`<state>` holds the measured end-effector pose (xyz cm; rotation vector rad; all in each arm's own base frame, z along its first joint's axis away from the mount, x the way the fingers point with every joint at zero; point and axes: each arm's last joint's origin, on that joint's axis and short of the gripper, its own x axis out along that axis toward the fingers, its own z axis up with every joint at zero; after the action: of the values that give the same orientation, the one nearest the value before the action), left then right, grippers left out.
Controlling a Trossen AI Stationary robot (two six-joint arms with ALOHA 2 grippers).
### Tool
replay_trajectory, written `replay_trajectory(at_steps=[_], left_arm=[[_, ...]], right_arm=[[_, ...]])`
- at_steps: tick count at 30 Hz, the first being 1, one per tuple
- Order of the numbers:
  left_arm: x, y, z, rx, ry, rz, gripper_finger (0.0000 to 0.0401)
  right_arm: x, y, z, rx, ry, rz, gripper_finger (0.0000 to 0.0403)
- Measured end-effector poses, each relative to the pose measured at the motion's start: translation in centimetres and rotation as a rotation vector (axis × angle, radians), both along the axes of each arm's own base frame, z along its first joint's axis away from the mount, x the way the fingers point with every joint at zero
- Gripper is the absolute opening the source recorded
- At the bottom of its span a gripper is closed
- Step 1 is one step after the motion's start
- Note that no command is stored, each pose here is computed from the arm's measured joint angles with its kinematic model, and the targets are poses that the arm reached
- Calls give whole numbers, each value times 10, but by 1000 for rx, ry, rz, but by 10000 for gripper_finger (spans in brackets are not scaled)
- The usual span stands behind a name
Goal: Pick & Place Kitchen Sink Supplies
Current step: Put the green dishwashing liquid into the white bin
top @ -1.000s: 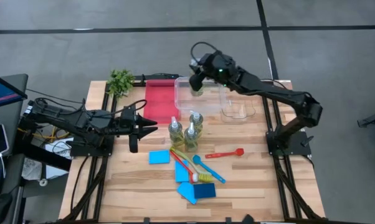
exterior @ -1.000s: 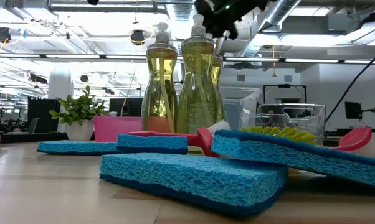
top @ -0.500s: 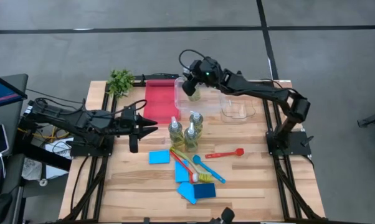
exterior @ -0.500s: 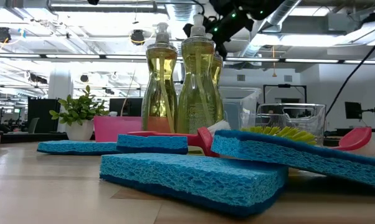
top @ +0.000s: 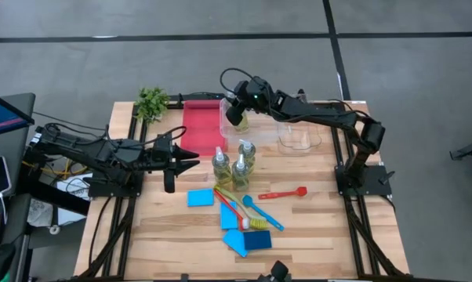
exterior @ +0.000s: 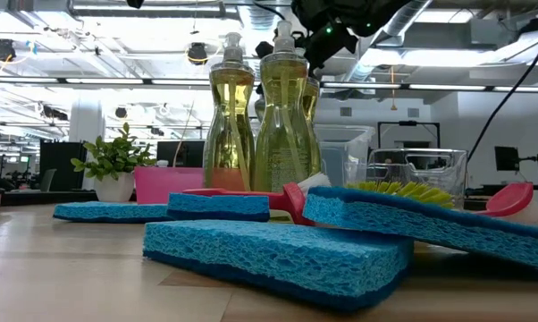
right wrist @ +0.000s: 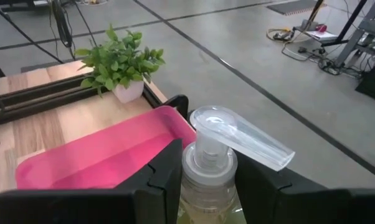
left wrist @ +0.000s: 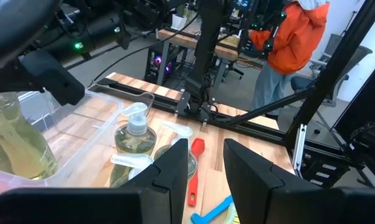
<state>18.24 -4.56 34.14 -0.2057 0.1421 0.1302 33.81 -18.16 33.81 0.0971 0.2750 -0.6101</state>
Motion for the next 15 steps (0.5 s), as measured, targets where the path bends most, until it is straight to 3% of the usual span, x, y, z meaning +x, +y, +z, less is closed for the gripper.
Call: replay_trajectory(at_steps=[15], left_arm=[[3, -1, -2, 3, 9, 0, 104]], right_arm=[[-2, 0, -6, 28, 57, -4, 113]])
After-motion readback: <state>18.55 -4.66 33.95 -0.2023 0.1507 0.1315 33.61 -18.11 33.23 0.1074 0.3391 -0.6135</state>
